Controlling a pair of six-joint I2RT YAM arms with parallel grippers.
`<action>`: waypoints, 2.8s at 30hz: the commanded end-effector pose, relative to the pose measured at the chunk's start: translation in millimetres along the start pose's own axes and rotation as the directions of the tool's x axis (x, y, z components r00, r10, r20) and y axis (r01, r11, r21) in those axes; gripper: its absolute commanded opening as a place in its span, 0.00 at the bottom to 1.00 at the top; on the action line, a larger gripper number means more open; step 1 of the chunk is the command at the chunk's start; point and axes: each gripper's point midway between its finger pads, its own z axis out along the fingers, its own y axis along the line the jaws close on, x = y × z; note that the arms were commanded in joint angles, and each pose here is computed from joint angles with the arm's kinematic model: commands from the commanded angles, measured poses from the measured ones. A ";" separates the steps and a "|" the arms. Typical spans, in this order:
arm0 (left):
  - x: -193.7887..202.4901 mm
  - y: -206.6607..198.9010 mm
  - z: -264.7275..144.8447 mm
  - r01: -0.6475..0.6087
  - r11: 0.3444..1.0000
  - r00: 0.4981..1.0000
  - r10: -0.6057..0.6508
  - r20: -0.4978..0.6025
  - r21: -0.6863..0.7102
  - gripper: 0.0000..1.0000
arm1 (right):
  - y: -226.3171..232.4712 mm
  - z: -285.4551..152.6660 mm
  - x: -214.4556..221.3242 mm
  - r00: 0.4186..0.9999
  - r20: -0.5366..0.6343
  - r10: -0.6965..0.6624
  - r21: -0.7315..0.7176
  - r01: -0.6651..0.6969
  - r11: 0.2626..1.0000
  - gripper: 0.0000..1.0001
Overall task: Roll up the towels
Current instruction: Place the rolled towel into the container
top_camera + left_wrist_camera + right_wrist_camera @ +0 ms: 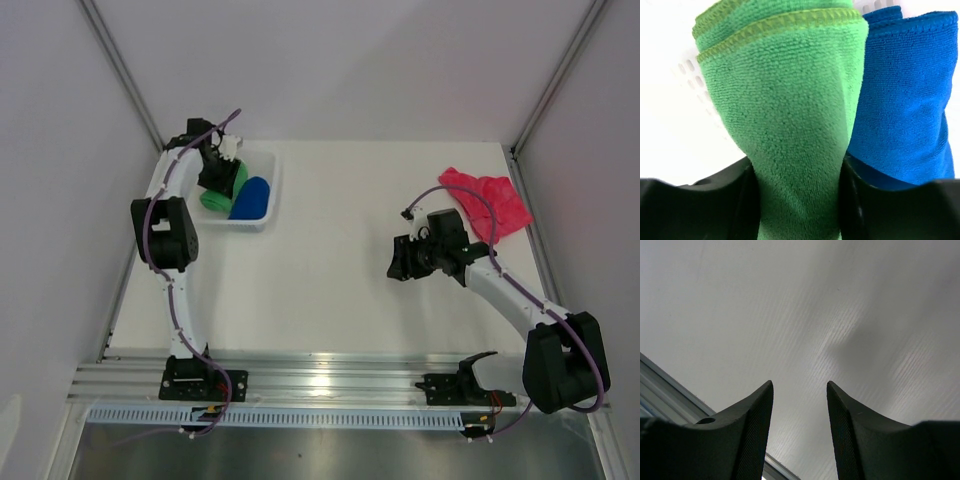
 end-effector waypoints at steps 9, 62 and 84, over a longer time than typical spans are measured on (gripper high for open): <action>14.8 20.5 7.4 -0.005 0.992 0.999 0.000 -0.042 -0.125 0.37 | 3.8 -15.5 -19.2 0.997 0.065 -0.050 0.012 0.049 0.999 0.51; 5.6 -8.8 -9.7 -0.053 0.998 0.998 0.051 0.047 0.035 0.70 | 3.4 -14.3 -17.8 0.996 0.069 -0.060 0.007 0.059 0.998 0.57; 2.3 1.2 -3.2 -0.006 1.000 0.999 0.005 0.054 0.021 0.86 | 5.0 -18.2 -20.9 0.995 0.072 -0.067 0.006 0.067 0.998 0.57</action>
